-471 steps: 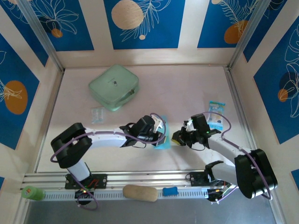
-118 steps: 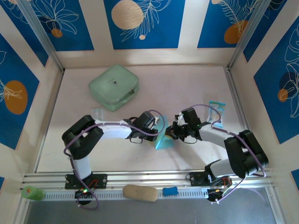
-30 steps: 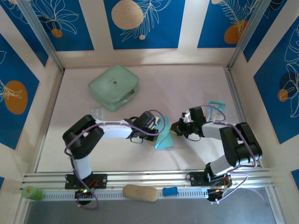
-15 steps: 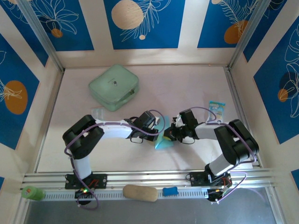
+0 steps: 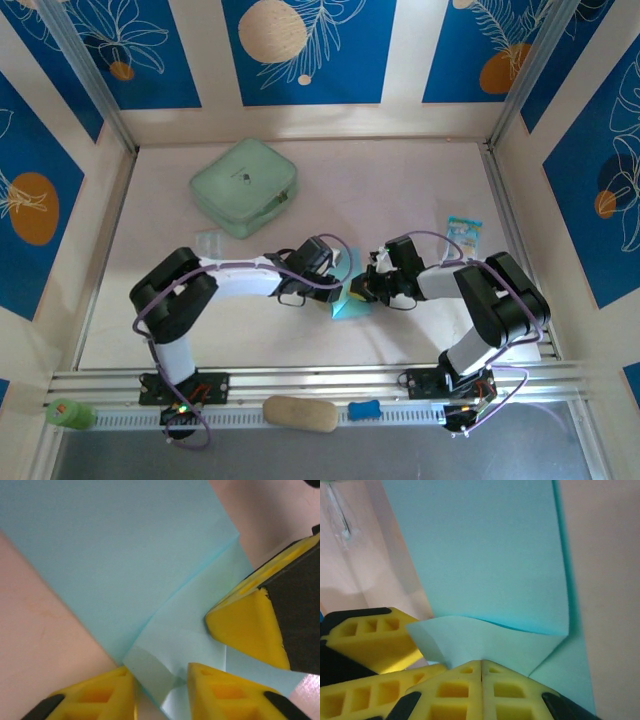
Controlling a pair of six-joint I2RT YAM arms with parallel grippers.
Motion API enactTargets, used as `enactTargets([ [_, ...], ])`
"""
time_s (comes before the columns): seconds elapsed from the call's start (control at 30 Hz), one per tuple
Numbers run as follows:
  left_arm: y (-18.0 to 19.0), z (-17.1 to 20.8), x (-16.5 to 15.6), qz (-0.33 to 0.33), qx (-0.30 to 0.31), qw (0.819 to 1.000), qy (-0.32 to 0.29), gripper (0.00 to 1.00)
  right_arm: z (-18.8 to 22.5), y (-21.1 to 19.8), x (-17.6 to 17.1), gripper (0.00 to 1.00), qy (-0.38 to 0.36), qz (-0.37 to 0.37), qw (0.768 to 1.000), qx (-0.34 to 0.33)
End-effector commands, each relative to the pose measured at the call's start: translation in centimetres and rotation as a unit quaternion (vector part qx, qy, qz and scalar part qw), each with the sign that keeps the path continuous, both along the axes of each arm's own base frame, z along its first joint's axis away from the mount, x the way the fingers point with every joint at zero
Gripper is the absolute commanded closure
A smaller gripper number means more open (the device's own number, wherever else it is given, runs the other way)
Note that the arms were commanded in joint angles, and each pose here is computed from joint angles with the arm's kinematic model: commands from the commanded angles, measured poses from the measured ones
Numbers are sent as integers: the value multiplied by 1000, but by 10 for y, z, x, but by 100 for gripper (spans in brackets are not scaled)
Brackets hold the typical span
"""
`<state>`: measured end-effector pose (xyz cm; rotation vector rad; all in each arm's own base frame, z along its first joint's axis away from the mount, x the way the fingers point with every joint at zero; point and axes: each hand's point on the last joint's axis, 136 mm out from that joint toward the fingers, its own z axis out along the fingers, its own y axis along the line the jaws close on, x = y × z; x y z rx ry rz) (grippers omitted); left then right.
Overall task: Fold a paper plane with a square sheet of paper (pick it up from the middle)
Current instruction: Fold the triangle a second time at the center of the table.
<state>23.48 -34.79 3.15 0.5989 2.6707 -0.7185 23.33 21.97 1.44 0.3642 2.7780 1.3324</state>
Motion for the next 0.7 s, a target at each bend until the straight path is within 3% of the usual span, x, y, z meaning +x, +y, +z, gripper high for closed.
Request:
enactTargets([
  [0.0,7,26,6,28,4,999,-18,63,-29,-17,-17,97,59,-20,997,-50],
  [0.2,-1,49,-6,19,-54,998,-8,67,-30,-18,-17,97,63,-22,996,-52],
  [0.37,-33,57,-36,-49,-117,991,49,85,-30,-18,-16,97,63,-23,996,-52],
  [0.47,-46,53,-48,-75,-130,986,79,92,-31,-19,-17,97,66,-24,996,-55],
  [0.67,-48,32,-52,-68,-116,984,117,96,-31,-19,-17,97,67,-24,996,-54],
])
